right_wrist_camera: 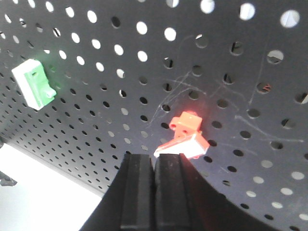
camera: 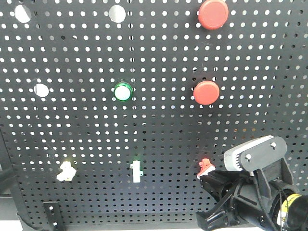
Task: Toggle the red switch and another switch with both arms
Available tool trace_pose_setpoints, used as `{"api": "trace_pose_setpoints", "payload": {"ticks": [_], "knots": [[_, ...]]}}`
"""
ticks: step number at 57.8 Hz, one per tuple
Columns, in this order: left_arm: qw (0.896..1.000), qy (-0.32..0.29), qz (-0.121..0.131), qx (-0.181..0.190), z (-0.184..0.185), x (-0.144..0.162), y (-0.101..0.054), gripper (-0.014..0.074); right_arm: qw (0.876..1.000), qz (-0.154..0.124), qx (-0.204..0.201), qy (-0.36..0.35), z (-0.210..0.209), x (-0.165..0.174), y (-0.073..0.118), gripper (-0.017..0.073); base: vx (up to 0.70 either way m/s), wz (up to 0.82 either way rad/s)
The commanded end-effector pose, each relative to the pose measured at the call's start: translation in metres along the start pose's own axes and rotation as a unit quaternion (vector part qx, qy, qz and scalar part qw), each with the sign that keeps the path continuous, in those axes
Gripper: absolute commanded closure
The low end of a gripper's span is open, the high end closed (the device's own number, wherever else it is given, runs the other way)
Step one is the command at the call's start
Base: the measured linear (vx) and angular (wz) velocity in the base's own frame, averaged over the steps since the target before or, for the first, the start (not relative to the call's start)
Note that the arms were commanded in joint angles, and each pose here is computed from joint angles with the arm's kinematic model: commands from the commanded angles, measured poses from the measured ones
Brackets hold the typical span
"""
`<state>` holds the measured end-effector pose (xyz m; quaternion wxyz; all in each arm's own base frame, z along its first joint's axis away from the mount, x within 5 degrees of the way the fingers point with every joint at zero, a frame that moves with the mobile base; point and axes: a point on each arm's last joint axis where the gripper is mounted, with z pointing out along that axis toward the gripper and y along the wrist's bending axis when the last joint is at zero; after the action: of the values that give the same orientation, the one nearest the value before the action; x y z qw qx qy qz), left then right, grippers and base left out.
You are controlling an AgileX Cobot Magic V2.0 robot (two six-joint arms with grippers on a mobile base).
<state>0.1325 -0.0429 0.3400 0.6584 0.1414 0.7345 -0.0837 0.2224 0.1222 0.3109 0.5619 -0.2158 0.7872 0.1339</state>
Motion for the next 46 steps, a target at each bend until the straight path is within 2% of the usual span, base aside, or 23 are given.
{"api": "trace_pose_setpoints", "payload": {"ticks": [1, 10, 18, 27, 30, 46], "knots": [[0.996, -0.075, -0.003, -0.039, -0.016, 0.002, 0.008, 0.0591, 0.998, -0.001, 0.003, -0.069, -0.008, -0.022, -0.002, 0.0566, 0.00, 0.00], [0.994, -0.063, -0.004, -0.093, -0.038, 0.057, 0.013, 0.0591, 0.998, -0.001, 0.003, -0.069, -0.008, -0.022, -0.002, 0.0566, 0.00, 0.00], [0.991, -0.065, -0.006, -0.119, -0.053, 0.101, 0.011, 0.0591, 0.998, -0.001, 0.003, -0.069, -0.008, -0.022, -0.002, 0.0566, 0.00, 0.00], [0.987, -0.074, -0.025, -0.143, -0.063, 0.143, 0.008, 0.0591, 0.998, -0.001, 0.003, -0.069, -0.008, -0.022, -0.002, 0.0566, 0.00, 0.00], [0.985, -0.084, -0.030, -0.146, -0.065, 0.151, 0.007, 0.0591, 0.998, -0.001, 0.003, -0.069, -0.008, -0.022, -0.002, 0.0566, 0.00, 0.00], [0.989, -0.014, -0.044, -0.137, -0.065, 0.163, 0.005, 0.0591, 0.998, -0.001, 0.002, -0.067, -0.007, -0.021, -0.002, 0.0566, 0.00, 0.00]]}}
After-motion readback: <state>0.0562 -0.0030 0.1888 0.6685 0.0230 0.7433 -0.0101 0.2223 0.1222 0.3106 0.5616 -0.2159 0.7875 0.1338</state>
